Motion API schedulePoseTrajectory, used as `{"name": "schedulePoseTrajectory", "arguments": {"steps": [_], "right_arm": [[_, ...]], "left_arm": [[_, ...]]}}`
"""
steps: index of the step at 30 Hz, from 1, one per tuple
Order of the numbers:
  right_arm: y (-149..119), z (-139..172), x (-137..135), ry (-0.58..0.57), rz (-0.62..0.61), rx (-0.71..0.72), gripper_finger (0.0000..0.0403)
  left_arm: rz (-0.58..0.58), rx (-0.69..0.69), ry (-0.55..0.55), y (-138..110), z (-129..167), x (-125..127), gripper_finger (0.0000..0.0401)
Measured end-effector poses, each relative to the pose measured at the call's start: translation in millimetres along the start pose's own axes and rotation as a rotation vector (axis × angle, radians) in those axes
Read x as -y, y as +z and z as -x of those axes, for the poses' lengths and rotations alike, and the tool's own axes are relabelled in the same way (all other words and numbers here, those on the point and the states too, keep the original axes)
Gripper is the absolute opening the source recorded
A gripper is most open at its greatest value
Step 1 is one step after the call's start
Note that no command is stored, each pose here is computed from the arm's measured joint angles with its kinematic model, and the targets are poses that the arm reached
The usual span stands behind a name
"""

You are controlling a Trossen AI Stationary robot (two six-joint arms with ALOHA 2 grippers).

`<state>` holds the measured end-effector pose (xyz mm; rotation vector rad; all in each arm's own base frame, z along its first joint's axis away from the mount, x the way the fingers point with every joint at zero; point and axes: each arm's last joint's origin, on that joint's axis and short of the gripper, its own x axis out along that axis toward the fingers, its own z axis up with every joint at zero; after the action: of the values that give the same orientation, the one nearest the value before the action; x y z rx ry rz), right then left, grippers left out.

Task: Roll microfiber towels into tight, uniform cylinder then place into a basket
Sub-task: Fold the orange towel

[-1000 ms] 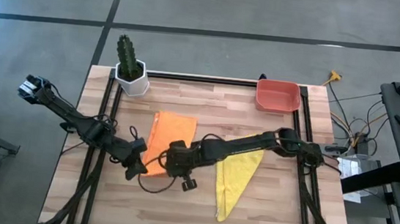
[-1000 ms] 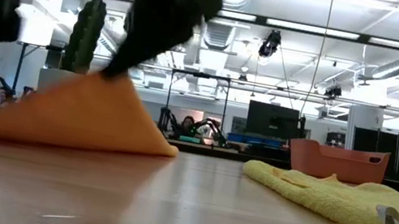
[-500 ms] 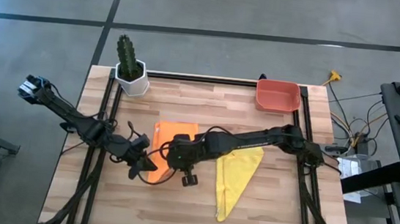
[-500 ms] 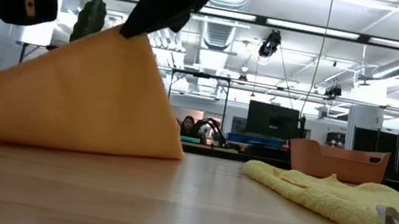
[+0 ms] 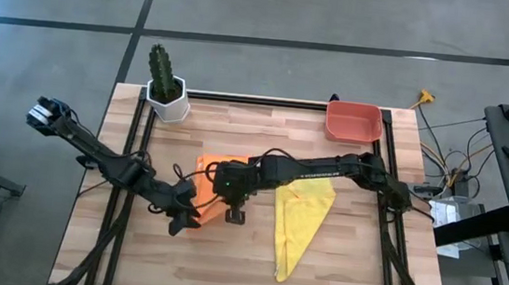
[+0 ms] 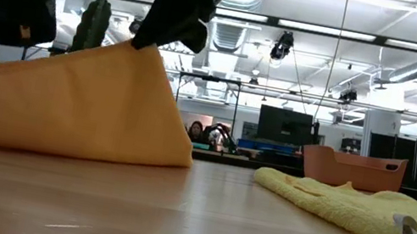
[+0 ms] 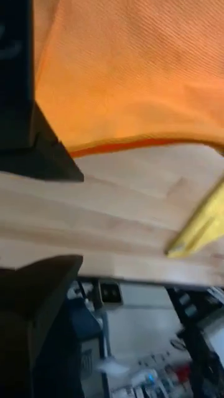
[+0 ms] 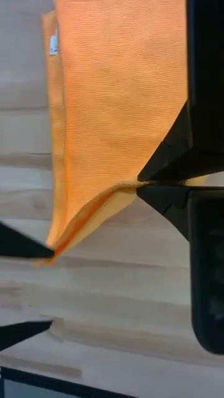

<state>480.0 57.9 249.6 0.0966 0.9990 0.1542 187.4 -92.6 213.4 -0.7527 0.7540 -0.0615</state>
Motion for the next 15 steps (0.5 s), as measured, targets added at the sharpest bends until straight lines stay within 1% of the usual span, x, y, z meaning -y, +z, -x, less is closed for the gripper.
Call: {"name": "schedulePoseTrajectory", "arguments": {"steps": [2,5,7,9,15], "right_arm": [[0,0,3,-0.004,-0.006,-0.004,0.0009],[0,1,5,0.004,-0.010,-0.006,0.0009],[-1,1,5,0.022,-0.011,-0.014,0.0009],[-3,1,4,0.035,-0.013,-0.034,0.0009],[-4,2,5,0.038,0.007,-0.054,0.0009]], "left_arm": [[-0.028,-0.022,0.030,-2,-5,-2,0.0228],[-0.063,-0.040,0.083,-6,-12,-6,0.0254],[-0.068,-0.068,0.138,-9,-15,-11,0.0260],[-0.064,-0.082,0.165,-10,-16,-13,0.0261],[-0.051,-0.054,0.166,-8,-11,-11,0.0262]]}}
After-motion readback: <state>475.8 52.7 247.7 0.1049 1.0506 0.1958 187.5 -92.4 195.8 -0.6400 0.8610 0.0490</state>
